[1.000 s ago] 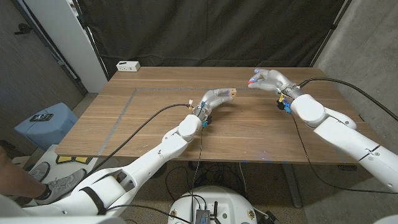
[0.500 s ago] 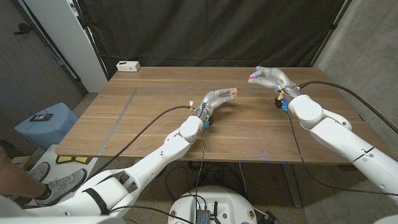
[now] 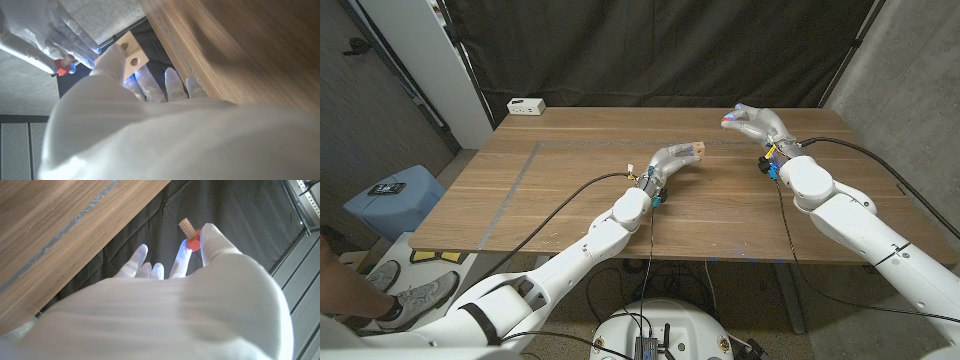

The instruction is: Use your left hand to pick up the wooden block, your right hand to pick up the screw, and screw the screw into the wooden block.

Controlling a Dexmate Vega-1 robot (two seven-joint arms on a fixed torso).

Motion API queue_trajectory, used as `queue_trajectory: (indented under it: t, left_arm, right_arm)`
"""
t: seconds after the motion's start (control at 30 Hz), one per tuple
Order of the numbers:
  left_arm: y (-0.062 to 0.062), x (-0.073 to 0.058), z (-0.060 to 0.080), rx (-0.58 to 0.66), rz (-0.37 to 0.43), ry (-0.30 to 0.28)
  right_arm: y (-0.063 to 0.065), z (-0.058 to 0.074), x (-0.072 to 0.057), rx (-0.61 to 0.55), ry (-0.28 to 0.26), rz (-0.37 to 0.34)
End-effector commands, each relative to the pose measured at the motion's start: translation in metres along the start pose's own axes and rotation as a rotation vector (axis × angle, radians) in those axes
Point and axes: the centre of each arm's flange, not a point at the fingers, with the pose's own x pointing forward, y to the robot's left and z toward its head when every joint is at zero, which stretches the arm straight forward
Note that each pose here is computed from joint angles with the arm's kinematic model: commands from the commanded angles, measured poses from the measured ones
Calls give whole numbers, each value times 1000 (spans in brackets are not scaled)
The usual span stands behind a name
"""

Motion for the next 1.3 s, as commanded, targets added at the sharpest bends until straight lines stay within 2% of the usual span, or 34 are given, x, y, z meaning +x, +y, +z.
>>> queue_trajectory:
  t: [0.03, 0.67, 0.8, 1.3]
  left_arm:
    - [-8, 2, 0, -17, -11, 0]
    - [-13, 6, 3, -3, -34, 18]
    - [-13, 7, 4, 0, -36, 23]
    - [-15, 7, 4, 3, -41, 33]
  right_arm:
    - [9, -4, -5, 88, 2, -58]
    - [21, 3, -4, 119, -24, -87]
    - [26, 6, -3, 69, -27, -88]
    - [39, 5, -2, 64, -38, -101]
